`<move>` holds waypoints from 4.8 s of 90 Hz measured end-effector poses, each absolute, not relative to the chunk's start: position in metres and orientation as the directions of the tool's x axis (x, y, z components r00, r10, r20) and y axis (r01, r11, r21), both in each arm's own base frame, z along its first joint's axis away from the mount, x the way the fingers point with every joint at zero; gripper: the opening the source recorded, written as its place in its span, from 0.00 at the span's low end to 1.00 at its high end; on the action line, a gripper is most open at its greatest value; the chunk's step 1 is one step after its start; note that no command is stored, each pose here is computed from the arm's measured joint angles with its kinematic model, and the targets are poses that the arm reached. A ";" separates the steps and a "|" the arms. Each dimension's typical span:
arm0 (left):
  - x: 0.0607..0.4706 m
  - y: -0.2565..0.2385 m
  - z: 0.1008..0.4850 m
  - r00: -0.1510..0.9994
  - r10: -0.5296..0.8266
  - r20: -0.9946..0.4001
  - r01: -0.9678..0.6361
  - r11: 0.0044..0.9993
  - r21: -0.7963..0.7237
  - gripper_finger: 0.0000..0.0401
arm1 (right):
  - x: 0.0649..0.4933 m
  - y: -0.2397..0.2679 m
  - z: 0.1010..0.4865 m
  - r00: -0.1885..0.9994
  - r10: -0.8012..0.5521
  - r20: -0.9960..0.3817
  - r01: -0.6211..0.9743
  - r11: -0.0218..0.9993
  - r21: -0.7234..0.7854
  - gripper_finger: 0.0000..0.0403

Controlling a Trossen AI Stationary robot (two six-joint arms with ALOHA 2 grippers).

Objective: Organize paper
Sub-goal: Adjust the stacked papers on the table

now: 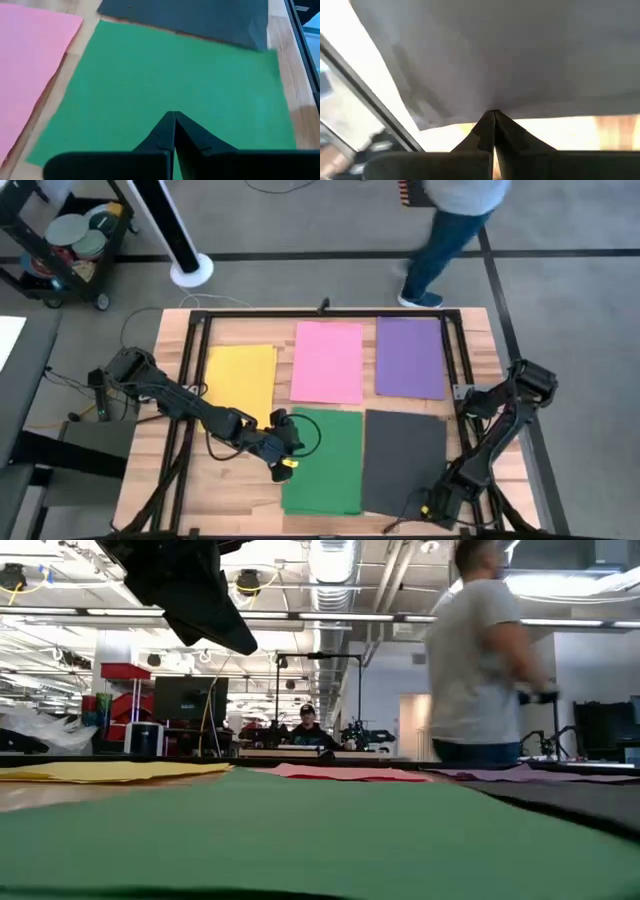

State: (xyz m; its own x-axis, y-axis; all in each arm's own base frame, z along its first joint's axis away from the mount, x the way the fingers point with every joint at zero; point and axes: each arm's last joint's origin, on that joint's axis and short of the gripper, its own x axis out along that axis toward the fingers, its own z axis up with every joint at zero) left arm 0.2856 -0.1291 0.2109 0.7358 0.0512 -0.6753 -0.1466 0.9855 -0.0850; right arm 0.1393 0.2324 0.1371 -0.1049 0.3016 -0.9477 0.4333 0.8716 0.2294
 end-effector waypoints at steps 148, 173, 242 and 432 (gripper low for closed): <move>0.288 -0.132 0.215 0.768 0.030 -0.640 -0.138 0.983 -0.119 0.00 | 0.161 0.204 0.140 -0.069 -0.043 -0.997 0.415 0.907 -0.067 0.00; 0.294 -0.135 0.215 0.796 0.005 -0.605 -0.095 0.989 -0.116 0.00 | 0.148 0.205 0.147 -0.078 -0.078 -0.994 0.430 0.897 -0.104 0.00; 0.449 -0.159 0.165 0.714 -0.093 -0.694 0.265 0.953 0.145 0.00 | 0.128 0.199 0.205 0.157 -0.239 -0.958 0.477 0.868 -0.138 0.00; 0.498 -0.120 0.153 0.715 0.011 -0.699 0.141 0.977 0.159 0.00 | 0.141 0.206 0.206 0.362 -0.212 -0.908 0.441 0.897 -0.033 0.00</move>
